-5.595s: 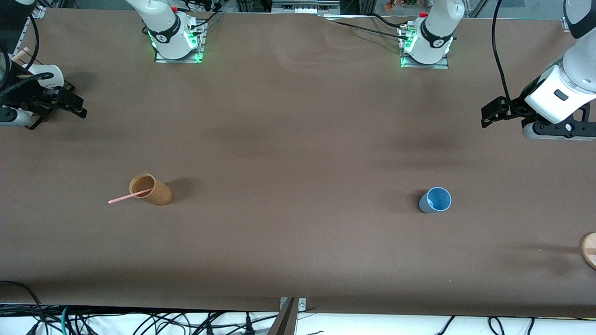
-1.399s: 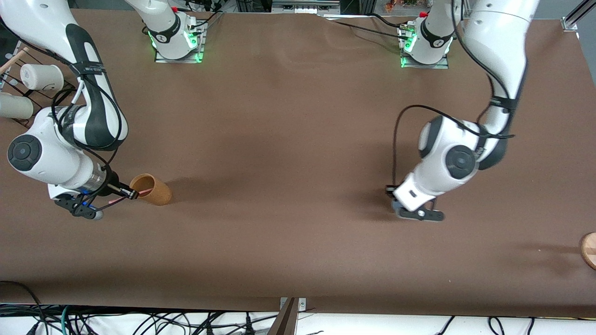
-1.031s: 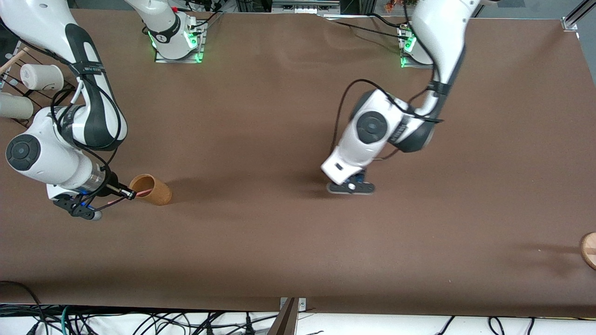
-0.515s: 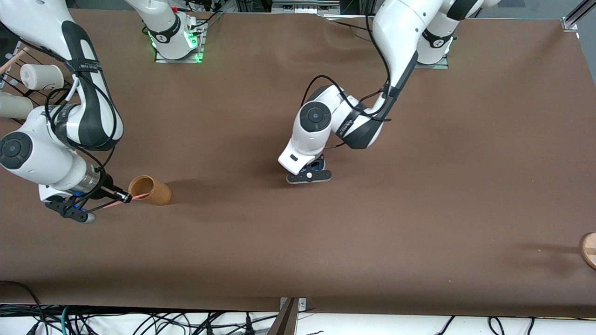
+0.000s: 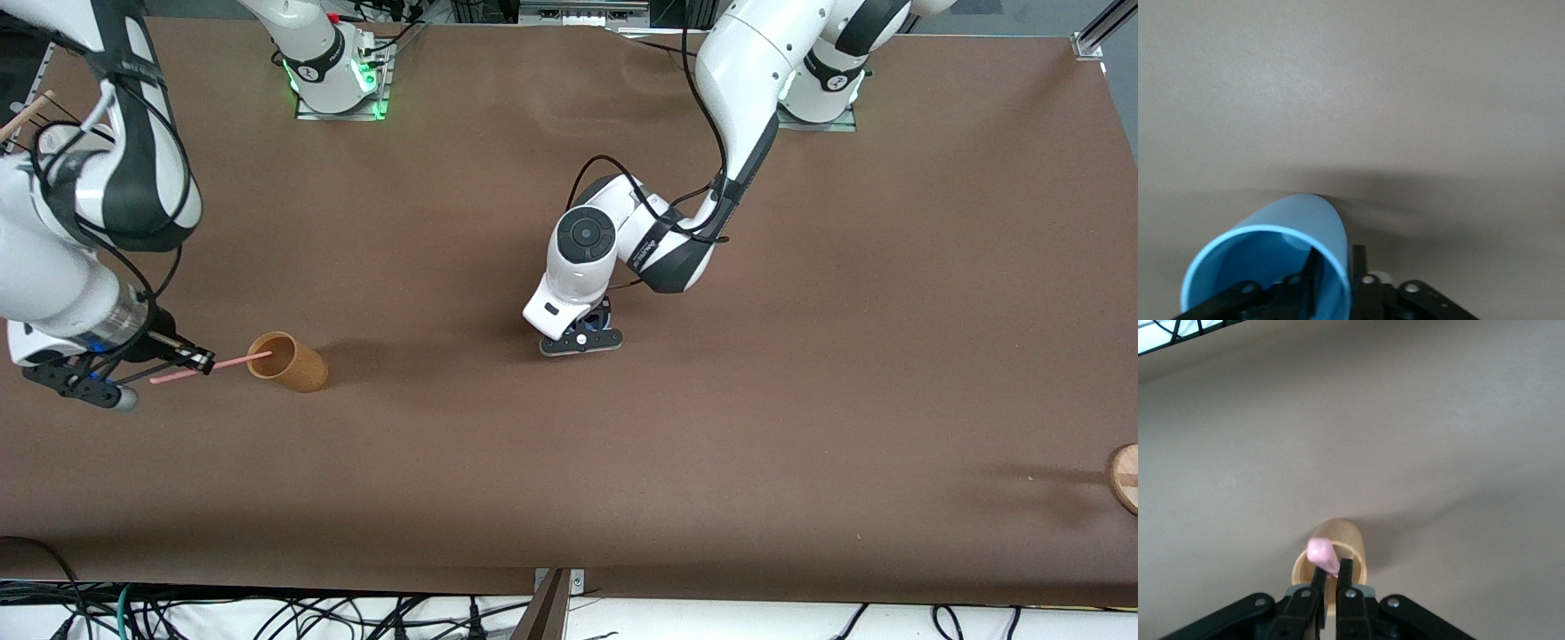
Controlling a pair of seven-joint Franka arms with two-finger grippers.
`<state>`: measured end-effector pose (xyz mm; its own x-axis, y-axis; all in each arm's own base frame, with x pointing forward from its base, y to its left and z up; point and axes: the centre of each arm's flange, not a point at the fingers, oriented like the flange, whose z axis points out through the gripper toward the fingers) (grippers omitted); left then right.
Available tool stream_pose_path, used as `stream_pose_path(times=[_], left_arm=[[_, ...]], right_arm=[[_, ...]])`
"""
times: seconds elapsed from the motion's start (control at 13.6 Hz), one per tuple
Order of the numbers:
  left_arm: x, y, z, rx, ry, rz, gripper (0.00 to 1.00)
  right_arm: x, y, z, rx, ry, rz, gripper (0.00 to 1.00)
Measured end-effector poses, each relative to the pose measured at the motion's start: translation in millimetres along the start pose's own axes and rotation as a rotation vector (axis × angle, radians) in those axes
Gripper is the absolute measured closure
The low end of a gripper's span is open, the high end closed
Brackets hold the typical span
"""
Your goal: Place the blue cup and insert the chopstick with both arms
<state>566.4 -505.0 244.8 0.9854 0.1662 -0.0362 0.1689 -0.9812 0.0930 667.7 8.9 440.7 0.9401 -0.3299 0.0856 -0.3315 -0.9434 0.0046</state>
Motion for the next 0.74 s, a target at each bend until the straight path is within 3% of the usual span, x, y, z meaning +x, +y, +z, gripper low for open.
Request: stream_pose_path(times=[0.29,0.52,0.74], left_arm=[[6,8,-25,-0.067,-0.010,-0.047,0.27],[11,5,-62,-0.090,-0.045,-0.081,0.00],[36,-30,-126,-0.063,-0.064,-0.061,0.00]], right_arm=[[-6,-19,-70,-0.076,0.000,-0.059,0.93],[-26,-57,-110,-0.090,-0.014,-0.079,0.93],[-52,-101,-127,-0.082,0.005,0.013,0.93]])
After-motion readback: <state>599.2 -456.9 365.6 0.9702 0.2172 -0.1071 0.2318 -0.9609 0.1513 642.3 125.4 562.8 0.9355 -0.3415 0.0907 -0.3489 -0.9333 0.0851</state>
